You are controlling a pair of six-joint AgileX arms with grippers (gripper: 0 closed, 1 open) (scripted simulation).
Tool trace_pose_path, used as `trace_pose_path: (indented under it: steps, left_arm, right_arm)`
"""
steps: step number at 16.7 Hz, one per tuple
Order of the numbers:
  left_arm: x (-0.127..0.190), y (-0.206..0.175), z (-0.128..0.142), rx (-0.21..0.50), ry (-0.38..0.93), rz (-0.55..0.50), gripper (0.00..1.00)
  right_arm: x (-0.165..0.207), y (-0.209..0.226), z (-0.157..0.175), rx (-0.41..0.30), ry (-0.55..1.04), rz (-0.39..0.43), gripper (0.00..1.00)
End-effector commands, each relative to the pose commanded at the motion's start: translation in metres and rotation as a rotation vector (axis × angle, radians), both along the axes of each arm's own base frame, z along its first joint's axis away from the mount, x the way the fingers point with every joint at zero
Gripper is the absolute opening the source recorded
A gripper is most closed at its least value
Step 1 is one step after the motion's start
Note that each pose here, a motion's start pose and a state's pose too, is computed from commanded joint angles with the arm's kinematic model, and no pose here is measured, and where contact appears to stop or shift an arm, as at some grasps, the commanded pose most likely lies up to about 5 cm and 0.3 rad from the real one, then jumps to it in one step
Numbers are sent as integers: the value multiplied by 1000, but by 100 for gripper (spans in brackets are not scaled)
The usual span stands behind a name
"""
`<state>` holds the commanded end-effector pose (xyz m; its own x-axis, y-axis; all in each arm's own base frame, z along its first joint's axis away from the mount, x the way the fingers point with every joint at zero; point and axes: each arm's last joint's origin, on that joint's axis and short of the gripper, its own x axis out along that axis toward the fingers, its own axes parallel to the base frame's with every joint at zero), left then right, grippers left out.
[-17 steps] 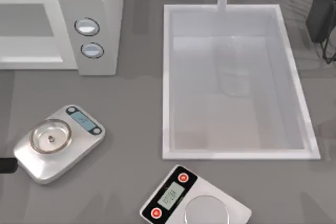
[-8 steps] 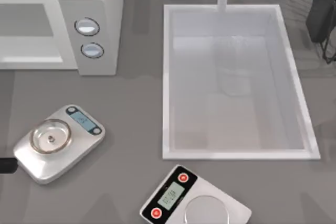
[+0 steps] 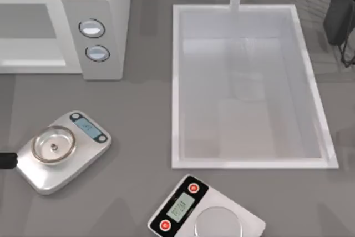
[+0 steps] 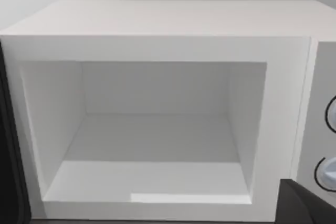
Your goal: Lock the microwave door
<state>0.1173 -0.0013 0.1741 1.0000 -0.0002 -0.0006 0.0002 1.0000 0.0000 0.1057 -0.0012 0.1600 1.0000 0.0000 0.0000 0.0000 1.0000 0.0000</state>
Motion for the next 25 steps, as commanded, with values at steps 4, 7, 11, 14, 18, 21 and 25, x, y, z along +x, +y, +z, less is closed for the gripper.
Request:
trace_pose_path:
  steps: [4, 7, 11, 14, 18, 21, 25]
  left_arm:
    - [7, 0, 6, 0, -1, 0, 0]
    - [8, 0, 6, 0, -1, 0, 0]
    - [10, 2, 4, 0, 2, 0, 0]
    - [12, 5, 3, 0, 2, 0, 0]
    - [11, 3, 5, 1, -2, -1, 0]
    - [5, -2, 8, 1, 0, -1, 0]
    - [-4, -8, 11, 1, 1, -1, 0]
  right_arm:
    - [0, 0, 0, 0, 0, 0, 100]
    - [0, 0, 0, 0, 0, 0, 100]
    - [0, 0, 0, 0, 0, 0, 100]
    - [0, 0, 0, 0, 0, 0, 100]
    - [0, 0, 0, 0, 0, 0, 100]
    - [0, 0, 0, 0, 0, 0, 100]
    - [0, 0, 0, 0, 0, 0, 100]
